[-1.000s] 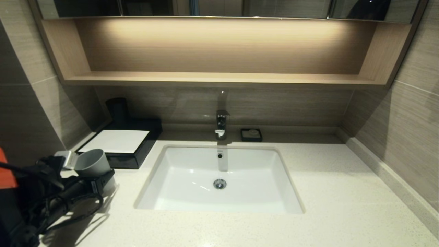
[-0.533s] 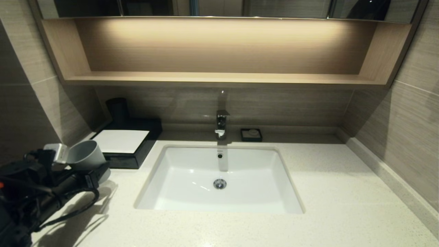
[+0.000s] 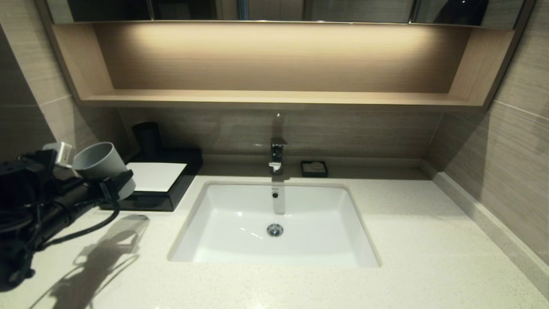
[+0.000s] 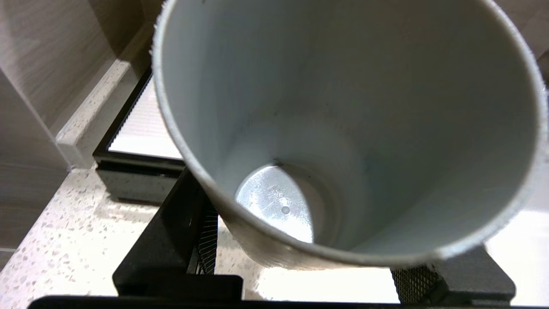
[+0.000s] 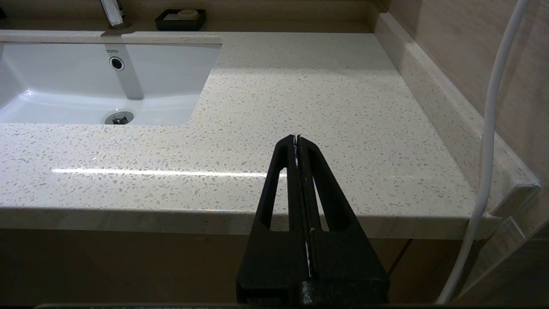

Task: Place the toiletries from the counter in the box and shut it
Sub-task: Place the cup on the storage box

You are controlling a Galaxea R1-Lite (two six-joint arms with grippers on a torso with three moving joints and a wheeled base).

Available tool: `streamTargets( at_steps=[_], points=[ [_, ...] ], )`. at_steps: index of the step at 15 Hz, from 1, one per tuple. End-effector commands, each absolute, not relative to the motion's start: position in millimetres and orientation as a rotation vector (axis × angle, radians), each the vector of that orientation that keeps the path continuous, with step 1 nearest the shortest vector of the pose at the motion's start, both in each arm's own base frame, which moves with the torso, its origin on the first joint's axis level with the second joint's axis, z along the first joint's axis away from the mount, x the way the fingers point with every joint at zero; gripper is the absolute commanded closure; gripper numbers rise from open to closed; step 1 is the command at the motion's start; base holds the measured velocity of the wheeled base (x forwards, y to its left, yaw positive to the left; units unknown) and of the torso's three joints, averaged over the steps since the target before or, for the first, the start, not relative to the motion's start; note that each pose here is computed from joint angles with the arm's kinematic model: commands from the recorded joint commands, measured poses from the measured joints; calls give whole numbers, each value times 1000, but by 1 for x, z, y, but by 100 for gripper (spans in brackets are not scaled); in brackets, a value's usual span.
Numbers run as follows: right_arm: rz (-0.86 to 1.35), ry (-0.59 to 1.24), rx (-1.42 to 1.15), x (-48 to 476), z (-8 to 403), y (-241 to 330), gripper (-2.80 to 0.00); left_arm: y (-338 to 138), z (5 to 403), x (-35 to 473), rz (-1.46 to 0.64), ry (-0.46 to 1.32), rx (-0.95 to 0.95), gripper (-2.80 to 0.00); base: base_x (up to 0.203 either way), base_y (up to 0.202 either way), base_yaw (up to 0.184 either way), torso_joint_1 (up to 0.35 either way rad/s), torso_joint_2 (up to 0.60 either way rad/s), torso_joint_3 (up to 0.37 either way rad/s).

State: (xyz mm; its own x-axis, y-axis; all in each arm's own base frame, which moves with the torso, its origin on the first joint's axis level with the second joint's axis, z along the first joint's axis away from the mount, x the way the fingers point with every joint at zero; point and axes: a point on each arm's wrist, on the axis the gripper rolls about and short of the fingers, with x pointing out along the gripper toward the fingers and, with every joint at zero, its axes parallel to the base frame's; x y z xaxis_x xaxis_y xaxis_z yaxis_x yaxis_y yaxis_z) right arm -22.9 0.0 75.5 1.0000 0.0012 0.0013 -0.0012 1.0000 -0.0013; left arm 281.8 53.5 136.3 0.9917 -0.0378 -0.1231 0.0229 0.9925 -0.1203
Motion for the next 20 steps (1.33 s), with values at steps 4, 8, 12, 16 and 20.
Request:
streamTargets(
  at_steps=[4, 8, 12, 16, 20],
  points=[
    [2, 1, -2, -23, 75, 0, 0, 60, 174, 322, -15, 91, -128, 0, 0, 0, 0, 0, 0, 0],
    [2, 2, -2, -23, 75, 0, 0, 61, 171, 369, -30, 170, -146, 0, 0, 0, 0, 0, 0, 0],
    [2, 0, -2, -23, 75, 0, 0, 54, 155, 400, -39, 237, -152, 0, 0, 0, 0, 0, 0, 0],
    [2, 0, -2, -23, 75, 0, 0, 51, 155, 413, -42, 257, -152, 0, 0, 0, 0, 0, 0, 0],
    [2, -1, -2, -23, 75, 0, 0, 49, 150, 419, -12, 263, -143, 0, 0, 0, 0, 0, 0, 0]
  ],
)
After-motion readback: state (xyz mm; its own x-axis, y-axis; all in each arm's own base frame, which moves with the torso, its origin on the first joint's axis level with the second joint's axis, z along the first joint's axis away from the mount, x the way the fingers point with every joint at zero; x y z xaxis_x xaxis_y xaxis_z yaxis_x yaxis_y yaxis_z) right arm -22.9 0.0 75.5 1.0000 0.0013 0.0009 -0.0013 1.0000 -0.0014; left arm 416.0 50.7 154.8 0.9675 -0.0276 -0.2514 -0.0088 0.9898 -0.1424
